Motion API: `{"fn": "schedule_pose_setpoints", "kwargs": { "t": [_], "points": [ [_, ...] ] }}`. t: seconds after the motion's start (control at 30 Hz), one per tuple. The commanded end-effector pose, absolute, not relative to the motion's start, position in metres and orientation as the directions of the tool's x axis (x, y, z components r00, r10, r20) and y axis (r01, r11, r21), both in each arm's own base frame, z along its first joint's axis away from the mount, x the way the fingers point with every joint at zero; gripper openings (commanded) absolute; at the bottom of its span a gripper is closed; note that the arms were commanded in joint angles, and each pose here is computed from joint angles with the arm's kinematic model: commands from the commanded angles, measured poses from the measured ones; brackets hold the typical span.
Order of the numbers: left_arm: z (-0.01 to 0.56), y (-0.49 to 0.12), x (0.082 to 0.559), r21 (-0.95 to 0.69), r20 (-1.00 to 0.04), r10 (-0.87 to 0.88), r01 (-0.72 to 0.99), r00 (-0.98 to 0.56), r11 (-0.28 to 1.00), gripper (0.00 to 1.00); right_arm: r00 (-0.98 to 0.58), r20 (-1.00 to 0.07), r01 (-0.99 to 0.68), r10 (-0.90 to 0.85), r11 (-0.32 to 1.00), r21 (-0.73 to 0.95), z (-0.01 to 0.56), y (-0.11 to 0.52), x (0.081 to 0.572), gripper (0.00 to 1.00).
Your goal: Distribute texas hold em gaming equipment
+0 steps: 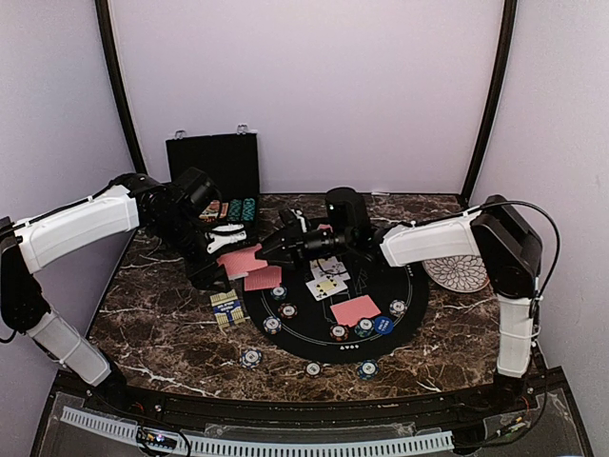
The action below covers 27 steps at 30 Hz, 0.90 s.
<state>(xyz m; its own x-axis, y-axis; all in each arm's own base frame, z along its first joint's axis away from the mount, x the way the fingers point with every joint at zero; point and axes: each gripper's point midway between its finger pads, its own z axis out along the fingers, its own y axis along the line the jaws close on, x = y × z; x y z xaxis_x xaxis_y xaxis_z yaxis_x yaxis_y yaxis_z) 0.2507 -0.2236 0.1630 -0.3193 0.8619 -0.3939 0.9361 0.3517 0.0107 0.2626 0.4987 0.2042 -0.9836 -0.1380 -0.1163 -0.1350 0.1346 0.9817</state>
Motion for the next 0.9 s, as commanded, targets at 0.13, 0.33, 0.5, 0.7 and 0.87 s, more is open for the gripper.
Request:
{"fn": "schedule_pose_setpoints", "kwargs": {
  "t": [0.13, 0.33, 0.5, 0.7, 0.87],
  "points": [
    [0.173, -0.220, 0.251, 0.041, -0.406, 0.861, 0.935, -0.306, 0.352, 0.00, -0.984, -0.161, -0.166, -0.077, 0.069, 0.984, 0.237, 0.466, 0.284, 0.00],
    [0.172, -0.220, 0.251, 0.038, -0.406, 0.860, 0.935, -0.309, 0.353, 0.00, -0.987, -0.163, -0.164, -0.019, 0.086, 0.983, 0.236, 0.434, 0.304, 0.00],
    [0.173, -0.220, 0.252, 0.040, -0.406, 0.861, 0.935, -0.308, 0.353, 0.00, -0.987, -0.154, -0.147, 0.045, 0.133, 0.980, 0.221, 0.399, 0.324, 0.00],
    [0.172, -0.220, 0.251, 0.038, -0.404, 0.861, 0.935, -0.308, 0.352, 0.00, -0.982, -0.138, -0.102, 0.126, 0.254, 0.962, 0.183, 0.352, 0.347, 0.00],
    [0.172, -0.220, 0.251, 0.037, -0.404, 0.861, 0.935, -0.308, 0.352, 0.00, -0.971, -0.143, -0.063, 0.193, 0.372, 0.926, 0.147, 0.308, 0.368, 0.00]
  ]
}}
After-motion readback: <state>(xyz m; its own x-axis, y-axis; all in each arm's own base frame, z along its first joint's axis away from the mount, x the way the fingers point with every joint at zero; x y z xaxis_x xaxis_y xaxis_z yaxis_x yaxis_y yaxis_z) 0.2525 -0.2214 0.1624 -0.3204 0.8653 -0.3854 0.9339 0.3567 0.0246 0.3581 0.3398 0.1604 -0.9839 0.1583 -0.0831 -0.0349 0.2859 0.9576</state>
